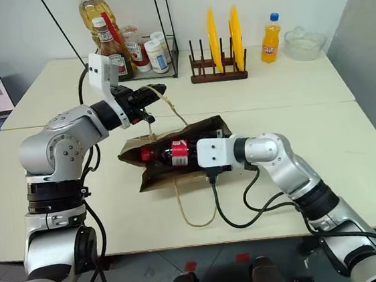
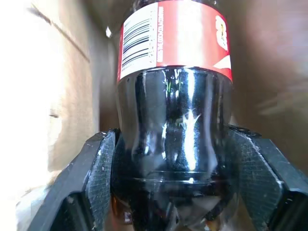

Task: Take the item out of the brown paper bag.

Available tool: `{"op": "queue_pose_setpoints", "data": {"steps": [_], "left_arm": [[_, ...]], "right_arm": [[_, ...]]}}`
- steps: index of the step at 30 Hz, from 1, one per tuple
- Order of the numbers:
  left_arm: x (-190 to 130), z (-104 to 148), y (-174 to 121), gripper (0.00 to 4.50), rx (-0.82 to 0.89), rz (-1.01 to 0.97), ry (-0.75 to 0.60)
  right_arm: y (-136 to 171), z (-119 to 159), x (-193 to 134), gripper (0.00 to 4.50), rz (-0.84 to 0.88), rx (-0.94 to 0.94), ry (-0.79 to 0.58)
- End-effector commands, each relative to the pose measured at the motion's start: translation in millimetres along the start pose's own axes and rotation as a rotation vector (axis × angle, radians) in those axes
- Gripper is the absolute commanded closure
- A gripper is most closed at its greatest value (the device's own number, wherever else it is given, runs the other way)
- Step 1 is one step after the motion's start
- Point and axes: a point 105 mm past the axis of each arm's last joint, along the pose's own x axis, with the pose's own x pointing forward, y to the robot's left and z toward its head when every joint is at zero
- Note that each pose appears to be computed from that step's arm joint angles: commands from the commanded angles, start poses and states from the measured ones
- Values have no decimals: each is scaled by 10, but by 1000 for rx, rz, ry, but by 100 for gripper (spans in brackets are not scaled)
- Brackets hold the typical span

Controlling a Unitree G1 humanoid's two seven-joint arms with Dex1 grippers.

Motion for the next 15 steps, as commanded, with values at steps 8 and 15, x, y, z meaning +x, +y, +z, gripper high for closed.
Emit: {"op": "queue_pose_setpoints", "data": {"steps": [8,15], "left_arm": [[37,116,13,450,40,0,-43],[11,74,41,450,32,9,-39]], "right_arm": [[-137,510,-776,137,11,150,-246],[-834,81,-1255,137,-352,438,-66]]}}
